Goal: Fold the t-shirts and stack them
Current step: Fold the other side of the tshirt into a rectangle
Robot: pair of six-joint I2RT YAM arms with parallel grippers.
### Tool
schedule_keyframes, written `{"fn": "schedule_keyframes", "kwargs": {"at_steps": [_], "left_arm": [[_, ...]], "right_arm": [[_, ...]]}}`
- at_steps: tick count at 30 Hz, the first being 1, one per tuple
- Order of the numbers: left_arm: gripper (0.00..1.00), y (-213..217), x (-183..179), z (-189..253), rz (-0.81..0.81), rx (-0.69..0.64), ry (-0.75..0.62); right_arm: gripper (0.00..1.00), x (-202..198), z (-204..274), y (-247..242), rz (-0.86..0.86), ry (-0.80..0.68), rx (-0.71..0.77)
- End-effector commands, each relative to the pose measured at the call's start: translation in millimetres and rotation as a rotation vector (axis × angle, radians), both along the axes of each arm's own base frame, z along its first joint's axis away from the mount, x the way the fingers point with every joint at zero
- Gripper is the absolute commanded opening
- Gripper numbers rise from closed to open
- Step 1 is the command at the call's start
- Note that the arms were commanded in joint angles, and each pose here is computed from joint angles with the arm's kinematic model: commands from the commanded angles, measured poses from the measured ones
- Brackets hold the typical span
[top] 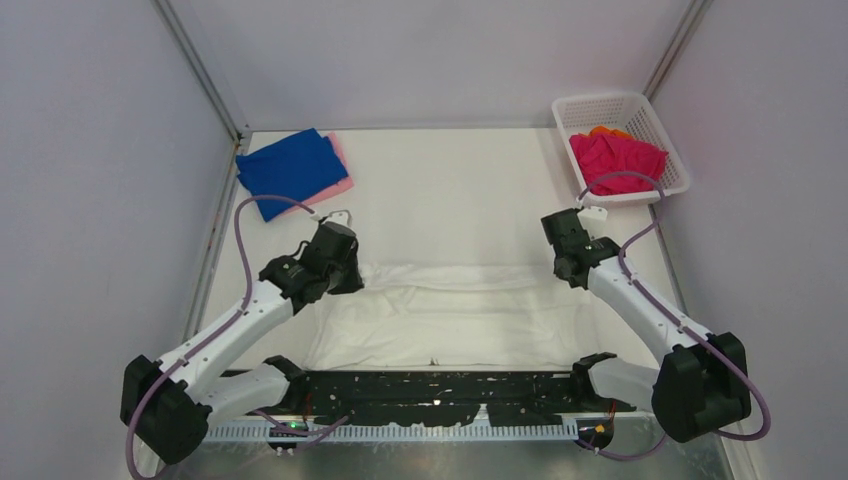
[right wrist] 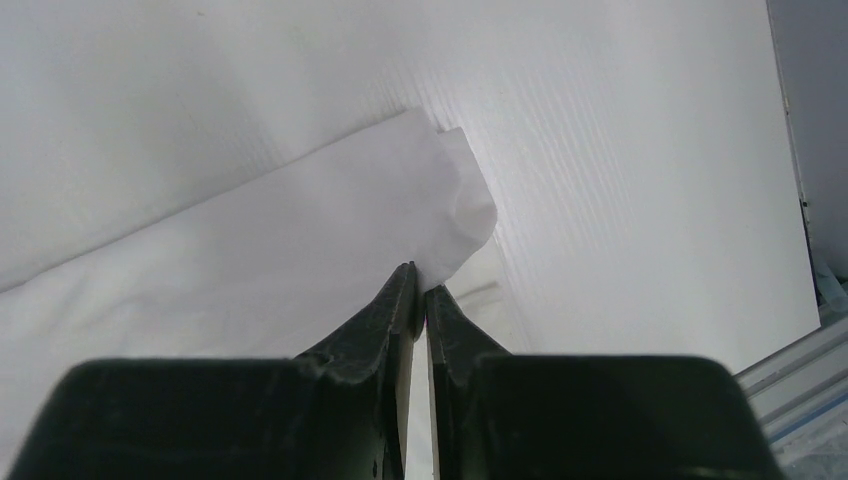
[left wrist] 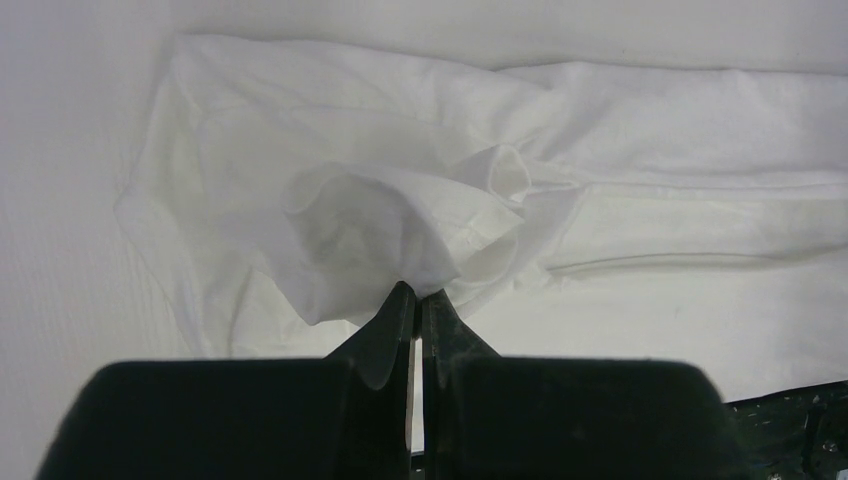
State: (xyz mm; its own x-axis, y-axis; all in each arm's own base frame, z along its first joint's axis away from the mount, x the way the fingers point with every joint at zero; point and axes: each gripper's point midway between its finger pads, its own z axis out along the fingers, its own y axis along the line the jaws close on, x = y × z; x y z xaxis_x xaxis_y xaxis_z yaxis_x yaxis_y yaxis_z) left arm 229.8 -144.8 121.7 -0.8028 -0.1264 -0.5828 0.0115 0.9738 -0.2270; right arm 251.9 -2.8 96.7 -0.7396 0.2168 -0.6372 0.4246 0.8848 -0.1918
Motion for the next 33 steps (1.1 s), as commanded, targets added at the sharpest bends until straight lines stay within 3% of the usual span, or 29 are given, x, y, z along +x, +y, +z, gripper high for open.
{"fn": "schedule_keyframes", "kwargs": {"at_steps": [1, 11, 15, 17, 19, 21, 24, 25, 28, 33], "left_arm": [[0.0, 9.2, -15.1, 1.0, 0.039, -0.014, -0.016], [0.0, 5.7, -48.1, -18.7, 0.007, -0.054, 0.021], [0.0, 8.5, -63.3, -38.7, 0.009, -0.043, 0.093], [0.02, 7.2, -74.2, -49.7, -0.007, -0.049, 0.143], [0.23, 6.7, -87.2, -56.8, -0.026, -0.052, 0.192], [0.49, 11.9, -104.3, -60.8, -0.051, -0.033, 0.244], [0.8, 12.2, -122.6, -51.0, -0.12, -0.056, 0.266], [0.95, 8.5, -125.8, -43.8, -0.151, -0.085, 0.255], [1.0, -2.7, -117.8, -14.3, -0.197, -0.178, 0.14], [1.0, -13.5, -76.0, 24.5, -0.168, -0.228, -0.095]], "right_arm": [[0.16, -6.9, 5.2, -2.8, -0.003, -0.03, -0.001], [0.19, -21.6, -2.7, 3.6, 0.027, -0.001, 0.046], [0.24, -38.7, -16.4, 2.7, 0.004, 0.079, 0.049], [0.33, -50.4, -21.6, 0.8, -0.032, 0.116, 0.051], [0.6, -58.8, -24.1, 0.2, -0.048, 0.136, 0.057], [0.67, -64.3, -23.4, -1.0, -0.06, 0.138, 0.061], [0.77, -70.3, -13.4, -5.7, -0.079, 0.111, 0.058], [0.84, -68.5, -7.6, -5.7, -0.085, 0.087, 0.065], [1.0, -60.1, 16.4, -8.0, -0.093, -0.047, 0.088], [0.96, -36.5, 53.0, 1.3, -0.036, -0.299, 0.177]]}}
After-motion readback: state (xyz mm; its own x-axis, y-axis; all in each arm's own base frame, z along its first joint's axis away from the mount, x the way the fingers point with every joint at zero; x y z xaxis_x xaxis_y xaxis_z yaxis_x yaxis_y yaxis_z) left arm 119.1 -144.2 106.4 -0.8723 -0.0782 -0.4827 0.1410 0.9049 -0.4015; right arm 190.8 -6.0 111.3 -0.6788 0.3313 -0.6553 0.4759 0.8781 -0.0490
